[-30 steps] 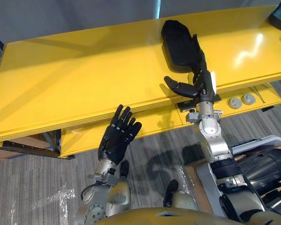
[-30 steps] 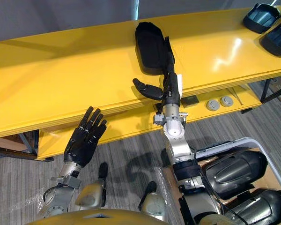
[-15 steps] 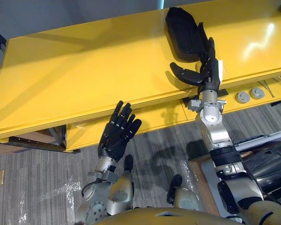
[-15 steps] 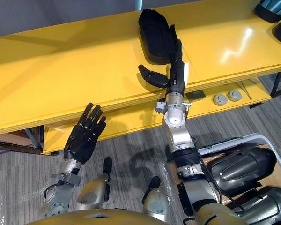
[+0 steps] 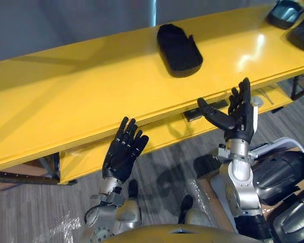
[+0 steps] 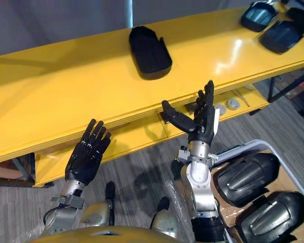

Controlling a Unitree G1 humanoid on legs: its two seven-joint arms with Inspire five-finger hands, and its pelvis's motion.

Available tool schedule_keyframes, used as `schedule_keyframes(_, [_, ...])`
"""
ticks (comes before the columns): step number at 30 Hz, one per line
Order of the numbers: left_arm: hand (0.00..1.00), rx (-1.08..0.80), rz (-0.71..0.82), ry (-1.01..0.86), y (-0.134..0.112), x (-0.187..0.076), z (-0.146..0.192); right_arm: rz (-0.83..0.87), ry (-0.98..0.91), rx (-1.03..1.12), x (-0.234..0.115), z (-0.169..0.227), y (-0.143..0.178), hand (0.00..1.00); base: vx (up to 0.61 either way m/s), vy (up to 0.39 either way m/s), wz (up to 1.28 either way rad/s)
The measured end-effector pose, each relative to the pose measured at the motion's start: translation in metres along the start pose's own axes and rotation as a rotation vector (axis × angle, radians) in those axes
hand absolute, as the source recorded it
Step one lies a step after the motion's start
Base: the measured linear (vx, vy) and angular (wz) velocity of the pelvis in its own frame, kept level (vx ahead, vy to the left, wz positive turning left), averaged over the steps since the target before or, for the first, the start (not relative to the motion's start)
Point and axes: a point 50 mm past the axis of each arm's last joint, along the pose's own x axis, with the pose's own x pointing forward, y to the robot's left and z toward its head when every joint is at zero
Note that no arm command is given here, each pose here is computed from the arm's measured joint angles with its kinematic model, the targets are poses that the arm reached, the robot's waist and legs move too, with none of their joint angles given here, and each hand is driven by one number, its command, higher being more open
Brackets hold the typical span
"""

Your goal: Walk over and take three plastic housings, then place them on the shelf

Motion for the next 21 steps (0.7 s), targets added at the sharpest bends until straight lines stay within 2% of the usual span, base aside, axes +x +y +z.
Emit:
schedule_keyframes(2, [1.00,-0.009,-0.143,-0.028,-0.023,0.008,0.008,-0.036,0.045,0.003,-0.010,-0.007,-0.006,1.00,-0.01,0.022,-0.61])
schedule_keyframes(5, [1.00,0.000,-0.468,-0.074,-0.072,0.029,0.017,-0.125,0.120,-0.017,-0.034,-0.015,-0.023,1.00,0.03,0.016,-0.84])
schedule_keyframes(8, [1.00,0.024,-0.558,-0.060,-0.086,0.042,0.016,-0.222,0.144,-0.040,-0.049,-0.012,-0.050,1.00,0.05,0.030,-1.31])
schedule_keyframes(14, [1.00,0.098,-0.364,0.034,-0.061,0.053,-0.002,-0.435,0.202,-0.128,-0.084,-0.004,-0.112,1.00,0.07,-0.013,-1.11])
schedule_keyframes(18, [1.00,0.098,-0.285,0.010,-0.057,0.062,0.001,-0.450,0.279,-0.117,-0.107,-0.009,-0.119,1.00,0.04,-0.052,-0.40])
schedule_keyframes(21, [1.00,0.080,-0.260,-0.030,-0.059,0.064,0.004,-0.407,0.283,-0.090,-0.105,-0.012,-0.112,1.00,0.00,-0.013,-0.04])
